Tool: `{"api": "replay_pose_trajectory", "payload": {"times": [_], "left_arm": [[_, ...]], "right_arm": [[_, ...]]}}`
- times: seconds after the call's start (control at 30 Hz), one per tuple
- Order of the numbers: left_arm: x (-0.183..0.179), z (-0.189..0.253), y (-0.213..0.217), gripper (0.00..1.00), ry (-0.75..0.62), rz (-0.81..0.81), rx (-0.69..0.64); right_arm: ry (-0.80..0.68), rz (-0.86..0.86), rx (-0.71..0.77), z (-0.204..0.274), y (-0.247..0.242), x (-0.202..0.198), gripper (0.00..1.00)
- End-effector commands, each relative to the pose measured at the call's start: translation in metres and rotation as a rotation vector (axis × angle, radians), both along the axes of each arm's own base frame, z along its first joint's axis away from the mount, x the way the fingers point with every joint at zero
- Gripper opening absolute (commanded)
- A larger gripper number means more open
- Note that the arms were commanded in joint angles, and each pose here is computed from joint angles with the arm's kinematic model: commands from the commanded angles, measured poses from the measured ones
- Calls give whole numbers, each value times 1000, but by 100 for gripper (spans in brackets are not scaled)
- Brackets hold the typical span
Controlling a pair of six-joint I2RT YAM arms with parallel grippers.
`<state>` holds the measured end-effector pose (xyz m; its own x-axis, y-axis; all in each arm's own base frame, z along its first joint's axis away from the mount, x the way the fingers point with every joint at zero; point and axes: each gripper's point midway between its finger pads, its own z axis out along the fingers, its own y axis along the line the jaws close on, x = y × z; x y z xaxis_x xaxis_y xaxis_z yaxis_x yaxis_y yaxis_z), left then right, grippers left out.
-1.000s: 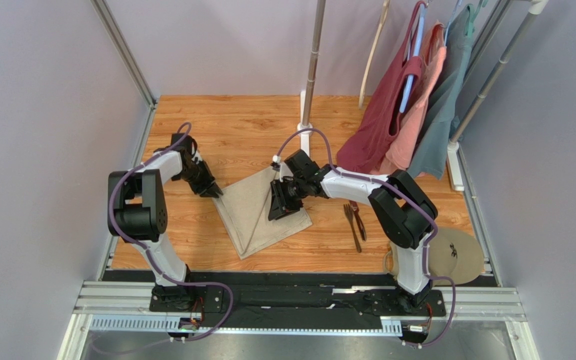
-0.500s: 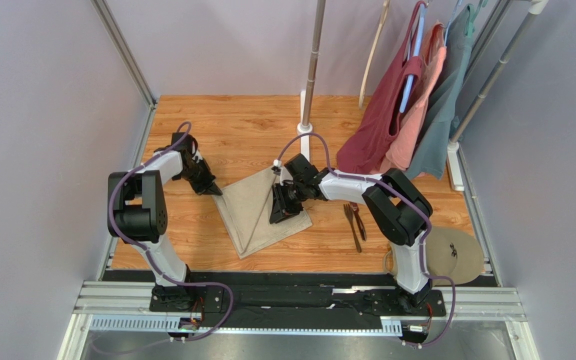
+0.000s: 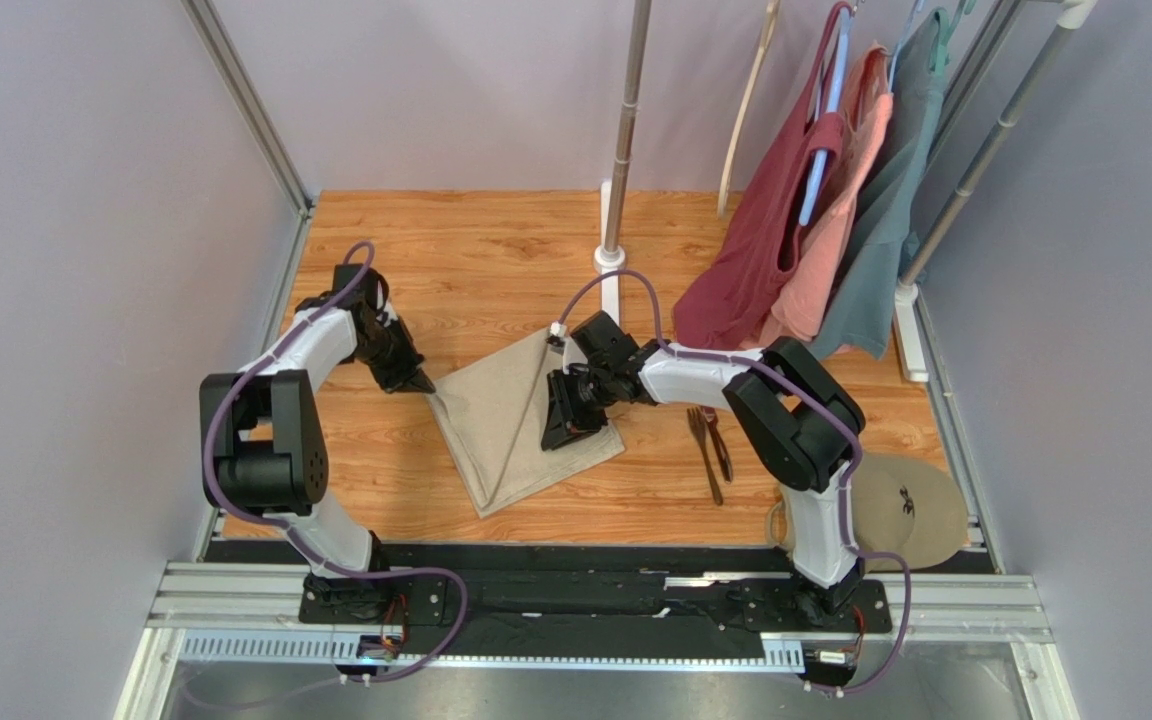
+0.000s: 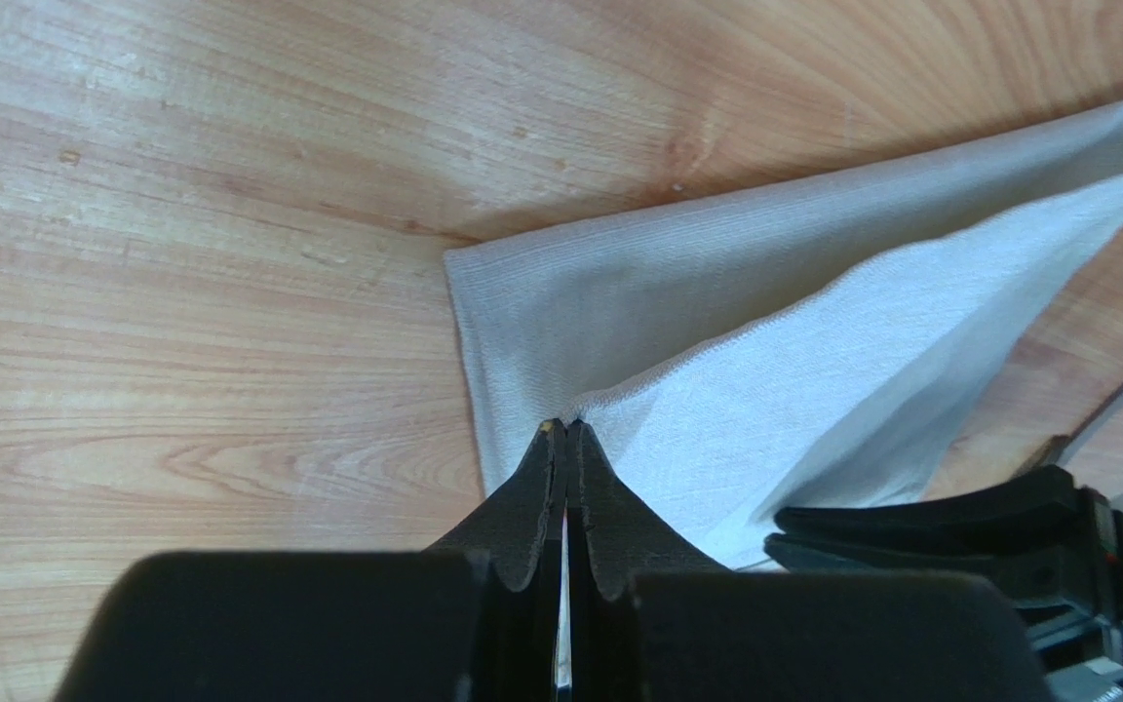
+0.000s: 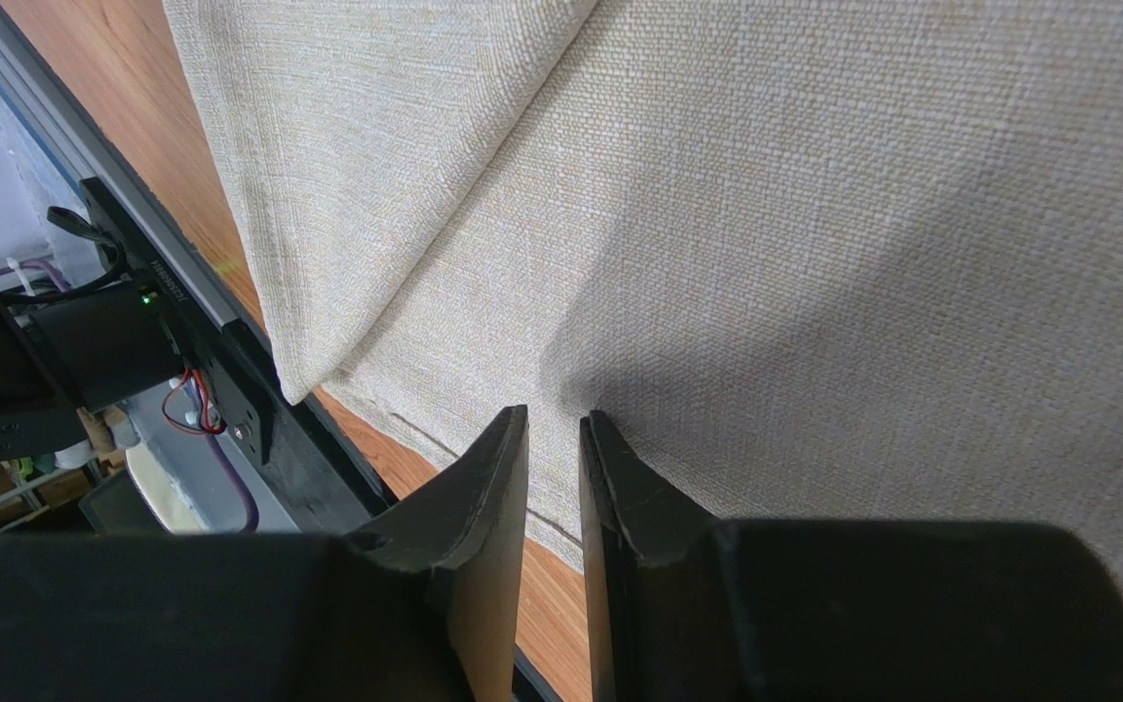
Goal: Fold the napkin into a case and place the utensils inside
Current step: Smooth out the upper triangle-folded napkin at the center of the board.
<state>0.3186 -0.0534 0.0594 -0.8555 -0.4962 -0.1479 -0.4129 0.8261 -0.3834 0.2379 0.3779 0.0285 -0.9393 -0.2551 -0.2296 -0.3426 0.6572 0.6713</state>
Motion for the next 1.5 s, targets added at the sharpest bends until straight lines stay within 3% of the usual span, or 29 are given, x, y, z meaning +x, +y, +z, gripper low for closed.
{"api": "replay_pose_trajectory", "payload": {"times": [0.0,0.3,0.67,1.03,1.47], "left_arm": [[-15,-14,5,0,57,-16,41],[-10,-25,15,0,83,-7,97],[2,-24,16,0,77,-1,98],[3,-26,23,0,79,36,131],[19,-24,22,0,50,70,121]], "right_arm": [[-21,-2,30,4,7,4,23],[-72,52,57,20,17,3,23],[-79,174,206,64,72,-27,29],[55,244,261,43,95,-64,28],[115,277,268,29,116,-83,27]]}}
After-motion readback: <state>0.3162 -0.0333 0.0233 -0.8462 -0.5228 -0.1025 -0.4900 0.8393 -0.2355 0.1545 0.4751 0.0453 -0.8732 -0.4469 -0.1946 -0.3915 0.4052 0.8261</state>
